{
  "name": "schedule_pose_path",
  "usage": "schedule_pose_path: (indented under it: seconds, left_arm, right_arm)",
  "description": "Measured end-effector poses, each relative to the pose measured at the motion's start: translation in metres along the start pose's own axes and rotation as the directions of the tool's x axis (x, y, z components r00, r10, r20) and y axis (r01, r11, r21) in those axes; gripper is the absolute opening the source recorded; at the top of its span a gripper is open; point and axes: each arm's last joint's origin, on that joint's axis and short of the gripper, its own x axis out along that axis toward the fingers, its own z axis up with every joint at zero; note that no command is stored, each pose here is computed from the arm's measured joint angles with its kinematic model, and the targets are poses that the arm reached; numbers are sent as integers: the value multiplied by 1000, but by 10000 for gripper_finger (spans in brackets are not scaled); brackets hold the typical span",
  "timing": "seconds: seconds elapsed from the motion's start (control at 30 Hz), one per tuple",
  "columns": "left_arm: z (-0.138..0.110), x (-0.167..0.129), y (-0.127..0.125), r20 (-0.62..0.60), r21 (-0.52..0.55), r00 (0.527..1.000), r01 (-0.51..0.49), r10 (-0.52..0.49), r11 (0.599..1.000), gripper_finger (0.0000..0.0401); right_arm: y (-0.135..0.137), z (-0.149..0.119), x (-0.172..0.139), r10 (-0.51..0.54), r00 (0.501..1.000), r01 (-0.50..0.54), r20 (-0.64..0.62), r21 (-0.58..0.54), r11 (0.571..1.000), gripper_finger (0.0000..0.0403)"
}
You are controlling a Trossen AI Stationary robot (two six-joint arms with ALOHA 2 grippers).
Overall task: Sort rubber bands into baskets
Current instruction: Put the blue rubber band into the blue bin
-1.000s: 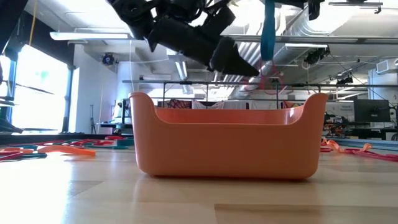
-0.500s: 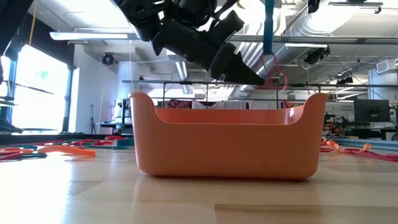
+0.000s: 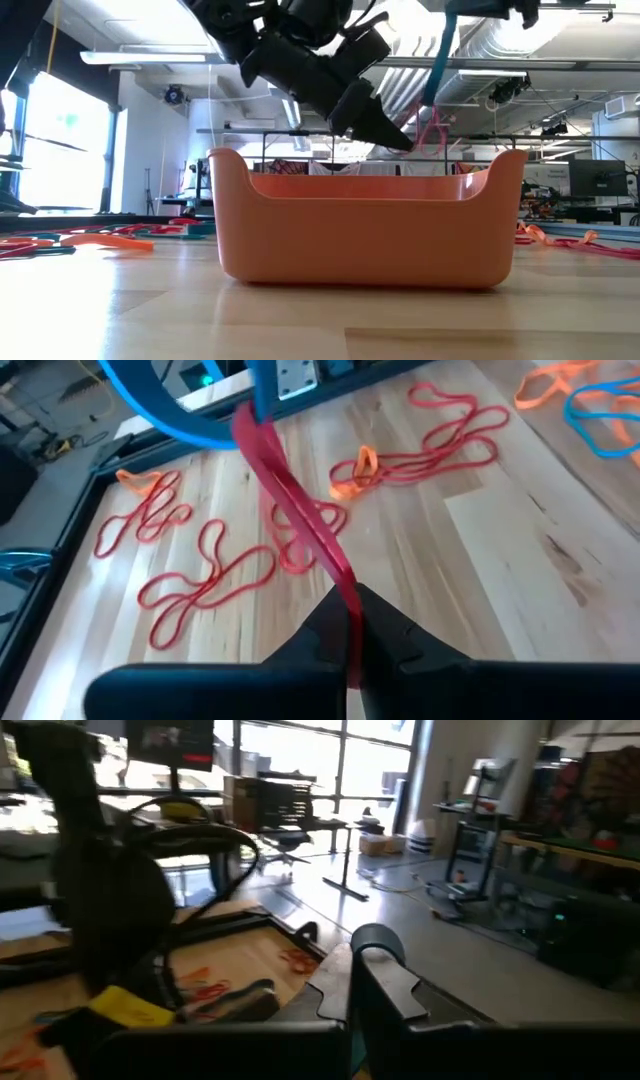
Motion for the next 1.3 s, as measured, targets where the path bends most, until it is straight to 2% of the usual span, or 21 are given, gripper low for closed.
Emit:
schedule_pose_path:
  seconds: [0.17,0.37,0.67,1.0,1.3]
  left_arm:
    - [3,-1,-9,-12,22,1000,-6,6,1000,0]
    - [10,-2,-16,-8,32,999,-39,39,999,0]
    - [28,-3,-2,45,22,997,-70,69,997,0]
    - [31,-3,3,76,30,995,-69,66,997,0]
    - [51,-6,12,142,17,985,-96,93,995,0]
  right_arm:
    - [-9,-3,-4,-46,998,45,-36,-18,999,0]
    - [-14,-21,-3,-80,987,79,-140,-16,997,0]
    - [-15,-47,-3,-133,953,135,-271,-11,991,0]
    - [-22,-72,-9,-222,893,211,-392,-71,975,0]
    - [-27,-78,-12,-252,870,240,-423,-81,967,0]
